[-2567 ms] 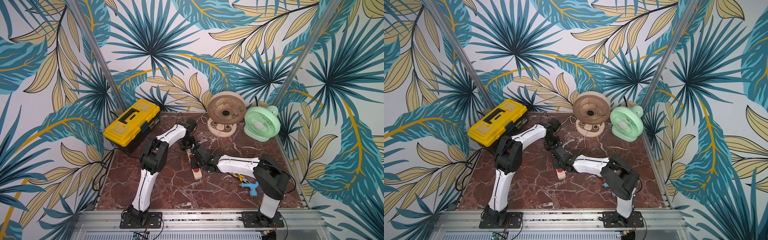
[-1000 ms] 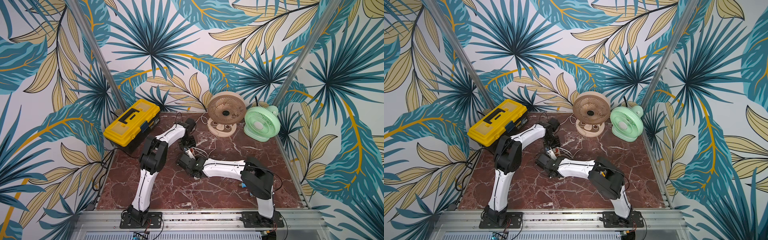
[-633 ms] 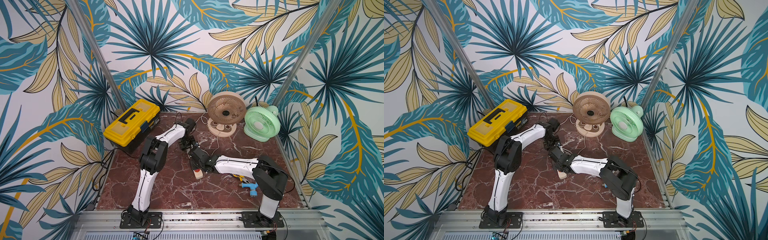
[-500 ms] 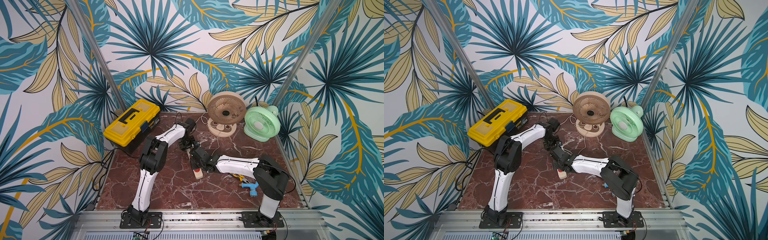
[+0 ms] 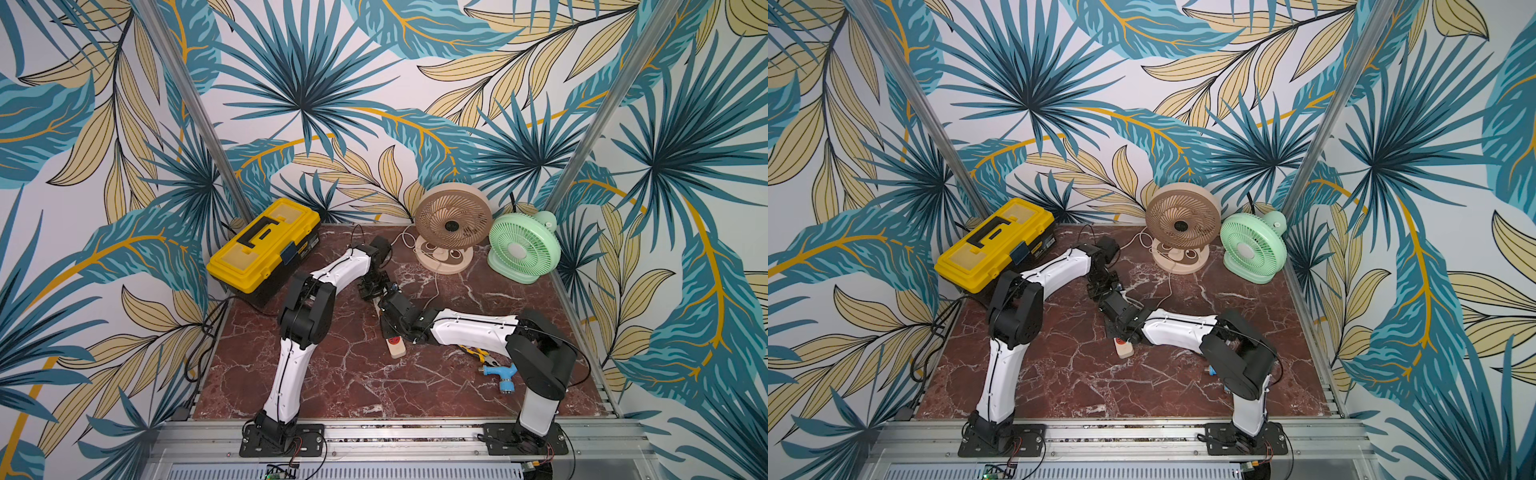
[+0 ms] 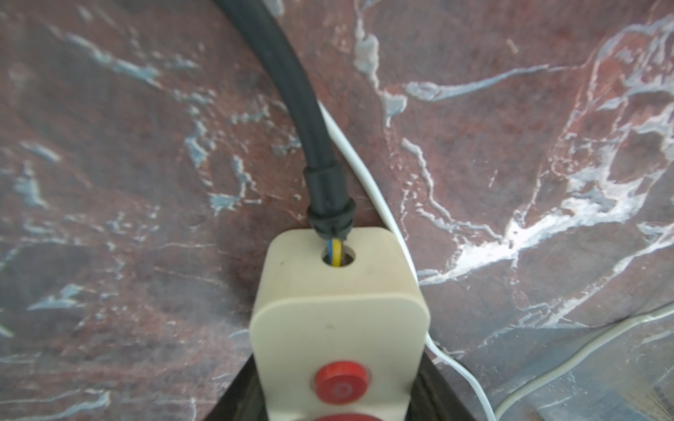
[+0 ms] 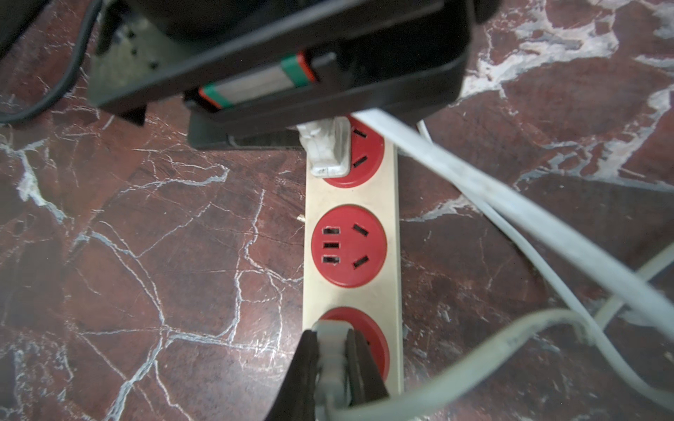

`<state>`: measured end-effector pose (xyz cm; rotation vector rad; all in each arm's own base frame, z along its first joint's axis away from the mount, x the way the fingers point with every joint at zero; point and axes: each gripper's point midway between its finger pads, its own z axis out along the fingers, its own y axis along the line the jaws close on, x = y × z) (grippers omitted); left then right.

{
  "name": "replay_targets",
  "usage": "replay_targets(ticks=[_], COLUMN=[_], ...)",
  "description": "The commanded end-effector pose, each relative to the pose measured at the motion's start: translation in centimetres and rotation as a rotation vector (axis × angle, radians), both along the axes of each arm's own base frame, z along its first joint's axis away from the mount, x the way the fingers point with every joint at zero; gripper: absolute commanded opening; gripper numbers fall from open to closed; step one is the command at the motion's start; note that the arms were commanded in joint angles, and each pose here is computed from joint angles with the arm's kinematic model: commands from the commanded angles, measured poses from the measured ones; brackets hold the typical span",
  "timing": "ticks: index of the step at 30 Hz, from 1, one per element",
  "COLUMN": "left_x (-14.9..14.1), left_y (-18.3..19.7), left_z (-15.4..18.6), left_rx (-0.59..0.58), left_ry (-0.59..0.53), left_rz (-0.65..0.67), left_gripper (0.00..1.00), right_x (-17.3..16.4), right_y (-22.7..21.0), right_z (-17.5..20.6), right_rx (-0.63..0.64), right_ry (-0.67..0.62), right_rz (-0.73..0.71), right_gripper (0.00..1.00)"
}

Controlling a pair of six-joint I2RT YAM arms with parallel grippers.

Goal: Unplug the desk fan from the power strip
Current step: Remove the plug from the socket.

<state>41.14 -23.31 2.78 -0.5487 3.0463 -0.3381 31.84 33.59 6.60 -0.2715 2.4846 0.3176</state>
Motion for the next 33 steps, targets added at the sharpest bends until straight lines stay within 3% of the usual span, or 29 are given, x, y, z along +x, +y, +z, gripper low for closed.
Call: replay_targets(ticks=[1, 8, 14, 22, 33], left_x=[-2.1, -2.0, -2.0, -1.8, -1.9], left_y=[2.4, 2.3, 2.3, 2.4, 2.3], left_z=[-7.1, -6.7, -6.7, -6.6, -6.5], left_rx=[0.11, 0.111, 0.109, 0.107, 0.08], left_ry=[0.112, 0.109, 0.111, 0.104, 0.097], left_rz=[-0.056, -0.06, -0.061, -0.062, -0.069], left_gripper=[0.0, 0.0, 0.0, 0.0, 0.0], right_x=[-0.6, -1.4, -1.6, -1.5, -1.5], right_y=[-2.6, -0.7, 0.2, -0.2, -3.7], right_z=[-0.7, 1.0, 1.8, 3.0, 6.6], right_rx=[-0.208, -0.361, -0.415, -0.408, -0.279], right_ry=[-0.017, -0.14, -0.188, -0.212, -0.222], right_rz=[-0.02, 0.049, 0.07, 0.058, -0.011], right_gripper=[0.0, 0.0, 0.0, 0.0, 0.0])
